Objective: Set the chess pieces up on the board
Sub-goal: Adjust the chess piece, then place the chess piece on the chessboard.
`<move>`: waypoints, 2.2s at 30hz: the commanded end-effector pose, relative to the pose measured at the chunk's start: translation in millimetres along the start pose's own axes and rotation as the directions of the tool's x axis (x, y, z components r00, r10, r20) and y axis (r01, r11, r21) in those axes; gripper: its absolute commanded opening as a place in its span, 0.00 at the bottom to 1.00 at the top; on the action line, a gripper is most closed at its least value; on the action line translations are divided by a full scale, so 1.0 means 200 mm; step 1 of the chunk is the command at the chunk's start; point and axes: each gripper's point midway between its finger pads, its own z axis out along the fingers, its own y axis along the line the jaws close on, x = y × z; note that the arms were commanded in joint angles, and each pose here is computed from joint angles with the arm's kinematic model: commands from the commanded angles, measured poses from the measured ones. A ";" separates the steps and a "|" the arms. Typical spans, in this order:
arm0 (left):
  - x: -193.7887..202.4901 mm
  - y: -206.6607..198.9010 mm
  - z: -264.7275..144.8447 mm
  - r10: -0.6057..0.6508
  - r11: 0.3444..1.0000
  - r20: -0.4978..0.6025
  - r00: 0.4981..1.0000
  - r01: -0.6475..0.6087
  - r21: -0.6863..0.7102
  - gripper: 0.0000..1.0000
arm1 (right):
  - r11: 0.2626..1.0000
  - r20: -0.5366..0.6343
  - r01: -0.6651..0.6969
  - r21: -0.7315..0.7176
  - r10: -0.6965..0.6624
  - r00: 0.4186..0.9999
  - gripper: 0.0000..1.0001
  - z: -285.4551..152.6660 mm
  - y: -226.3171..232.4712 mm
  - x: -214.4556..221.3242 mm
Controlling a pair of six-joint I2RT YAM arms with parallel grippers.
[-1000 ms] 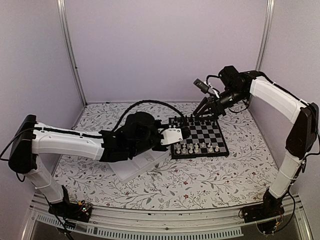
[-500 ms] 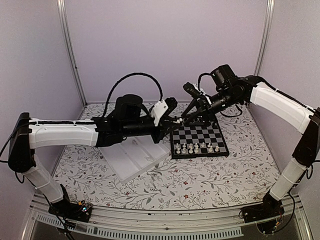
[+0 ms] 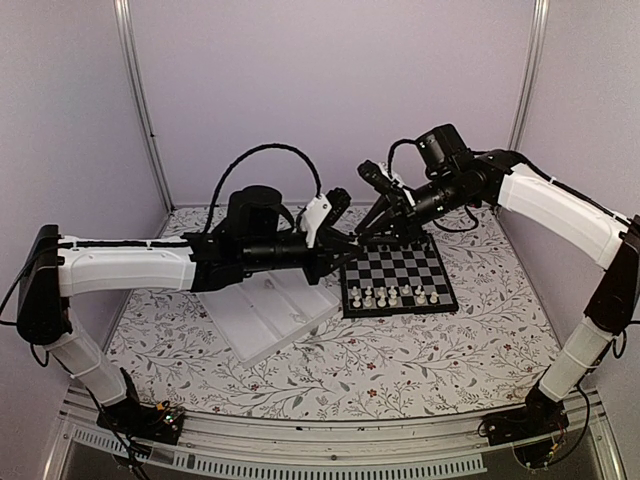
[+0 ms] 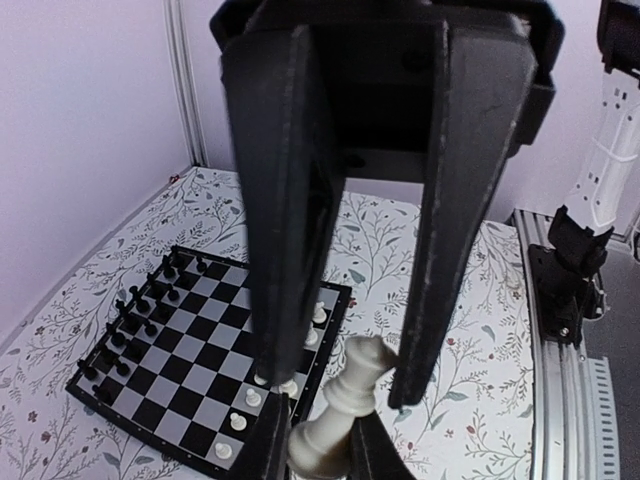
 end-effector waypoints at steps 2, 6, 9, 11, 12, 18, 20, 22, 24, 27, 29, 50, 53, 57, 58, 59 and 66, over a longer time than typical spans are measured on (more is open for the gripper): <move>-0.08 0.03 -0.01 -0.011 1.000 0.053 0.999 0.011 -0.001 0.07 | 1.000 0.024 0.011 -0.008 -0.011 1.000 0.17 0.02 0.00 -0.06; -0.07 0.06 -0.01 -0.035 0.999 0.049 0.998 0.037 -0.026 0.12 | 1.000 0.029 0.003 -0.022 -0.003 1.000 0.07 0.03 0.01 -0.07; -0.06 0.11 -0.03 -0.039 0.995 0.030 0.999 0.042 -0.086 0.28 | 1.000 0.008 -0.013 -0.005 0.013 1.000 0.05 0.03 -0.01 -0.04; -0.04 0.13 -0.06 -0.011 0.992 -0.007 1.000 0.010 -0.122 0.33 | 0.999 -0.017 -0.025 0.023 0.025 1.000 0.05 0.02 -0.03 0.01; -0.03 0.15 -0.08 0.010 0.990 -0.023 1.000 -0.013 -0.143 0.35 | 0.999 -0.027 -0.030 0.036 0.031 0.999 0.04 0.01 -0.05 0.05; -0.02 0.22 -0.25 0.172 0.947 -0.062 0.983 -0.182 -0.264 0.50 | 0.979 -0.082 -0.125 0.162 0.140 0.987 0.04 -0.13 -0.18 0.34; 0.01 0.29 -0.30 0.192 0.918 -0.069 0.979 -0.204 -0.341 0.53 | 0.966 -0.133 -0.152 0.209 0.182 0.974 0.04 -0.15 -0.22 0.48; 0.05 0.36 -0.34 0.184 0.890 -0.072 0.980 -0.197 -0.410 0.55 | 0.954 -0.202 -0.154 0.256 0.209 0.957 0.04 -0.15 -0.24 0.62; 0.08 0.41 -0.38 0.163 0.867 -0.076 0.984 -0.179 -0.465 0.57 | 0.943 -0.259 -0.157 0.292 0.236 0.937 0.04 -0.15 -0.25 0.73; 0.11 0.44 -0.40 0.128 0.849 -0.109 0.986 -0.166 -0.502 0.57 | 0.930 -0.306 -0.179 0.321 0.281 0.910 0.04 -0.15 -0.25 0.85; 0.12 0.47 -0.41 0.108 0.833 -0.115 0.987 -0.153 -0.532 0.56 | 0.920 -0.325 -0.199 0.336 0.312 0.893 0.04 -0.15 -0.25 0.91; 0.16 0.42 -0.36 0.101 0.852 -0.147 0.984 -0.162 -0.498 0.56 | 0.864 -0.413 -0.313 0.394 0.471 0.780 0.05 -0.08 -0.40 1.24; 0.18 0.41 -0.35 0.100 0.855 -0.156 0.983 -0.165 -0.493 0.55 | 0.859 -0.404 -0.315 0.405 0.477 0.780 0.05 -0.08 -0.43 1.25; 0.20 0.40 -0.33 0.098 0.858 -0.169 0.981 -0.170 -0.485 0.55 | 0.854 -0.399 -0.323 0.407 0.484 0.779 0.05 -0.08 -0.44 1.26; 0.20 0.40 -0.33 0.099 0.858 -0.169 0.981 -0.171 -0.485 0.55 | 0.854 -0.400 -0.326 0.406 0.487 0.777 0.06 -0.07 -0.45 1.26; 0.20 0.40 -0.33 0.099 0.858 -0.171 0.980 -0.171 -0.483 0.55 | 0.853 -0.401 -0.326 0.407 0.487 0.776 0.06 -0.07 -0.45 1.27; 0.22 0.40 -0.32 0.101 0.857 -0.182 0.978 -0.179 -0.484 0.55 | 0.849 -0.400 -0.325 0.416 0.492 0.773 0.08 -0.07 -0.47 1.30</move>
